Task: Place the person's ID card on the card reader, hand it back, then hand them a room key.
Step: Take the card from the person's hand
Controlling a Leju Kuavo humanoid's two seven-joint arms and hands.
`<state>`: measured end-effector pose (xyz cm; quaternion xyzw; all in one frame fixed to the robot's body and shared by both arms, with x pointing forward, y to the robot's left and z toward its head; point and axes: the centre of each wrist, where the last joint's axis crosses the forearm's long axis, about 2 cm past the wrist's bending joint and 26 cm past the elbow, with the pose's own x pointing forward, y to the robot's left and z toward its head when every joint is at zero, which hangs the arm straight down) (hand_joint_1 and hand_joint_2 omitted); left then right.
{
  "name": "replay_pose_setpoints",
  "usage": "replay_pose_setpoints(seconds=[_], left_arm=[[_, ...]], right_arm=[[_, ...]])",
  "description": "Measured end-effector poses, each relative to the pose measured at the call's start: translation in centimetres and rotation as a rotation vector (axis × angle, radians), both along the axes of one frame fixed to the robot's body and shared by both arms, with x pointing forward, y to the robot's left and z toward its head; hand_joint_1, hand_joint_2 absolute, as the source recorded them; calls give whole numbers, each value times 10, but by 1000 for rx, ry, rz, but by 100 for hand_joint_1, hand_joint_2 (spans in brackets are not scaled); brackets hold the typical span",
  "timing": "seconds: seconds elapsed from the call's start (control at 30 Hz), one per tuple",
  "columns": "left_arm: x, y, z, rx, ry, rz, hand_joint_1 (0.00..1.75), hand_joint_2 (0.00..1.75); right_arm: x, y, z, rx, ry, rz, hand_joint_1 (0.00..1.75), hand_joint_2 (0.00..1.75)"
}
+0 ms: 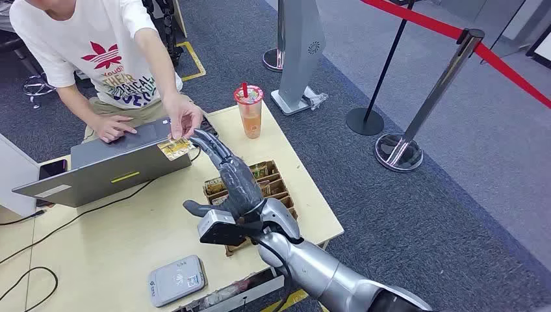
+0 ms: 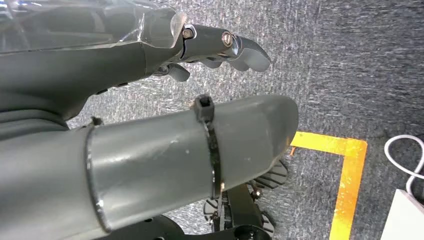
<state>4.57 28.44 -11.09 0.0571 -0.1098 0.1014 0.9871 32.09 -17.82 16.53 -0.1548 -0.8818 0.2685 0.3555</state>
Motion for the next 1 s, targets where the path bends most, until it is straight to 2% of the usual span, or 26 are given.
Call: replay_pose_setpoints(seconds=[0.5,0.53,0.67,0.8,1.0], left_arm=[[0,0,0,2,0,-8,0,0],[0,0,0,2,0,-9,0,0],[0,0,0,2,0,-10,0,0],[0,0,0,3,1,-9,0,0],[0,0,0,2,1,-11,0,0]], right_arm=[[36,10,18,-110,-72,-31,3,175],[39,10,18,-114,-69,-33,9,175],[45,11,17,-127,-58,-38,147,175],[49,12,15,-127,-49,-39,164,175],[51,13,10,-118,-30,-37,158,175]])
